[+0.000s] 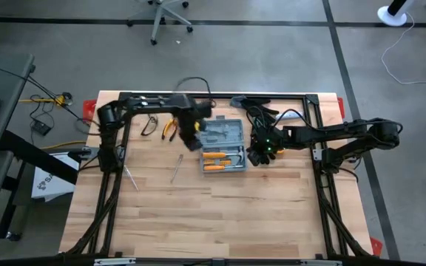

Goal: Prefit tool cases
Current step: Put the yellow hammer into the gray toolbox

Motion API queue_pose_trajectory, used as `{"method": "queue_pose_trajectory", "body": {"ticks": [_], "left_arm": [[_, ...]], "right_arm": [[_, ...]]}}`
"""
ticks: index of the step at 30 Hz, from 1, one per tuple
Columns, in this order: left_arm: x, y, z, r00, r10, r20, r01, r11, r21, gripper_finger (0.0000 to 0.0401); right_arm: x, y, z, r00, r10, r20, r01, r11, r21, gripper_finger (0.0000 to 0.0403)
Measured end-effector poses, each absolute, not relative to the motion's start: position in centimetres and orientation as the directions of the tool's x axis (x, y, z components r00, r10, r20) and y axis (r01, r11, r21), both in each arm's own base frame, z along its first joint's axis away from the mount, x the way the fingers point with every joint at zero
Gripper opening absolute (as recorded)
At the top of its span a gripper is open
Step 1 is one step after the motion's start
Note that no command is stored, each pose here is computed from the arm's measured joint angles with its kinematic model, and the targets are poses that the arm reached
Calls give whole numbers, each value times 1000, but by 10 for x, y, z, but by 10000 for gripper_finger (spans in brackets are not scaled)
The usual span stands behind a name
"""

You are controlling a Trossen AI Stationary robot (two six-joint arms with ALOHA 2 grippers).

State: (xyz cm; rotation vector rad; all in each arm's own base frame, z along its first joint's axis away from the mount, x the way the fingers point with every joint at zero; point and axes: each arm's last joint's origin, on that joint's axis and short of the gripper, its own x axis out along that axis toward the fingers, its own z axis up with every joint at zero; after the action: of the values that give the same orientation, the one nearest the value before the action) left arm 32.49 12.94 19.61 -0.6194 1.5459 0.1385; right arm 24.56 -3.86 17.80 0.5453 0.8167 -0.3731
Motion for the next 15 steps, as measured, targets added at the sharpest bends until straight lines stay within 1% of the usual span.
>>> {"method": "queue_pose_trajectory", "body": {"ticks": [2,3,5,8,11,15], "left_arm": [[305,132,222,-21,-158,-987,-460,878,-131,106],[294,133,239,-24,-81,-996,-462,885,-60,102],[272,132,274,16,70,-997,-473,880,54,95],[235,125,326,152,271,-950,-552,821,146,85],[194,112,369,266,433,-861,-667,728,160,79],[151,88,407,442,540,-716,-761,649,20,76]], "right_arm": [[246,-38,178,632,-105,-767,511,802,311,0],[246,-38,178,633,-105,-767,510,802,311,0],[246,-38,178,633,-105,-767,509,803,310,0],[246,-39,178,635,-105,-766,507,804,310,0],[247,-39,179,646,-102,-757,498,807,317,0],[251,-38,183,697,-71,-714,455,813,363,0]]}}
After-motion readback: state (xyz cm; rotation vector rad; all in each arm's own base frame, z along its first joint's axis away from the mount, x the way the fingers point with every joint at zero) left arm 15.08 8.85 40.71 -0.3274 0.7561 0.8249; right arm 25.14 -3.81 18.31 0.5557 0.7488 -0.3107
